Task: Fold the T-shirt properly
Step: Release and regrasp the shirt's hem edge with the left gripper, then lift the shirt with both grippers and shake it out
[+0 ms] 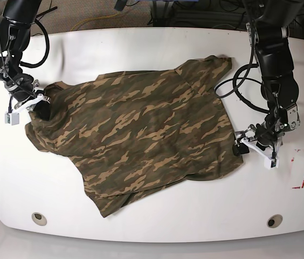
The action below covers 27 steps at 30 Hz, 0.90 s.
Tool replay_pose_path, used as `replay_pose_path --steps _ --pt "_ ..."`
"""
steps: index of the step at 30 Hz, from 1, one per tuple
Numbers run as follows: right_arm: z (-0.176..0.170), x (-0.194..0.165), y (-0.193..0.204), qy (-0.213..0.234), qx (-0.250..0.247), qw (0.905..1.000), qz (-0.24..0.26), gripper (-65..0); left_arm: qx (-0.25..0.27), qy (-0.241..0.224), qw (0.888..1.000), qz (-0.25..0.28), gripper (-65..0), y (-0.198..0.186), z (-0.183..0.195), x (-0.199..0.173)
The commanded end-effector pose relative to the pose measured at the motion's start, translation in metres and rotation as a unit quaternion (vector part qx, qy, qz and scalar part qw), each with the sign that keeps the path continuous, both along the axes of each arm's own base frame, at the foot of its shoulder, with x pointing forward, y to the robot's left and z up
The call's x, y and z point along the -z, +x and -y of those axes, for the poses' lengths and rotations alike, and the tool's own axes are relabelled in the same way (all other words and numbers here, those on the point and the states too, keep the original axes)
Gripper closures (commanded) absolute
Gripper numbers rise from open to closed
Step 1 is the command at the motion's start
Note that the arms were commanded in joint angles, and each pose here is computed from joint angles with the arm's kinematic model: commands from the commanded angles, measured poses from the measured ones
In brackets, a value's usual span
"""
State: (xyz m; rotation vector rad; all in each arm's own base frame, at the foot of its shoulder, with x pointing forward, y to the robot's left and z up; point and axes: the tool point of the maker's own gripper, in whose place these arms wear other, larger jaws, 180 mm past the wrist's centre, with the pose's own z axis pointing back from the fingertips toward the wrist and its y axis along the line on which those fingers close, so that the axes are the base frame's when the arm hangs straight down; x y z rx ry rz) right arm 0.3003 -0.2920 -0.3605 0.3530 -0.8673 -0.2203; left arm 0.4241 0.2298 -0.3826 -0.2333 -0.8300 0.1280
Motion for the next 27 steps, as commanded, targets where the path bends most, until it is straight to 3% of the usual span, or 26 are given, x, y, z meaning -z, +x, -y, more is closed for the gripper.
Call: replay_pose_path --steps 1,9,12,14,18,27 --pt "0.007 -0.02 0.011 -0.01 0.0 0.9994 0.032 0.0 0.008 0.0 1.0 0.022 -51.0 0.021 0.003 -0.016" --pt "0.007 -0.023 0.014 -0.01 0.0 0.9993 0.037 0.0 0.028 -0.022 0.999 0.005 -49.9 0.024 0.038 0.008" --pt "0.008 -0.023 0.015 -0.01 0.001 0.9992 0.038 0.0 0.032 -0.03 0.999 0.009 -39.2 0.027 0.049 0.006" --pt "0.007 -0.023 0.015 -0.01 0.0 0.9992 0.038 0.0 0.034 -0.035 0.999 0.009 -24.0 0.027 0.054 0.007" --pt "0.007 -0.023 0.015 -0.01 0.0 0.9992 0.039 0.0 0.035 -0.033 0.999 0.008 -1.1 0.026 0.053 0.008" --pt "0.008 -0.024 0.015 -0.011 -0.001 0.9992 0.039 0.0 0.041 0.016 0.995 0.088 0.0 0.036 0.033 -0.052"
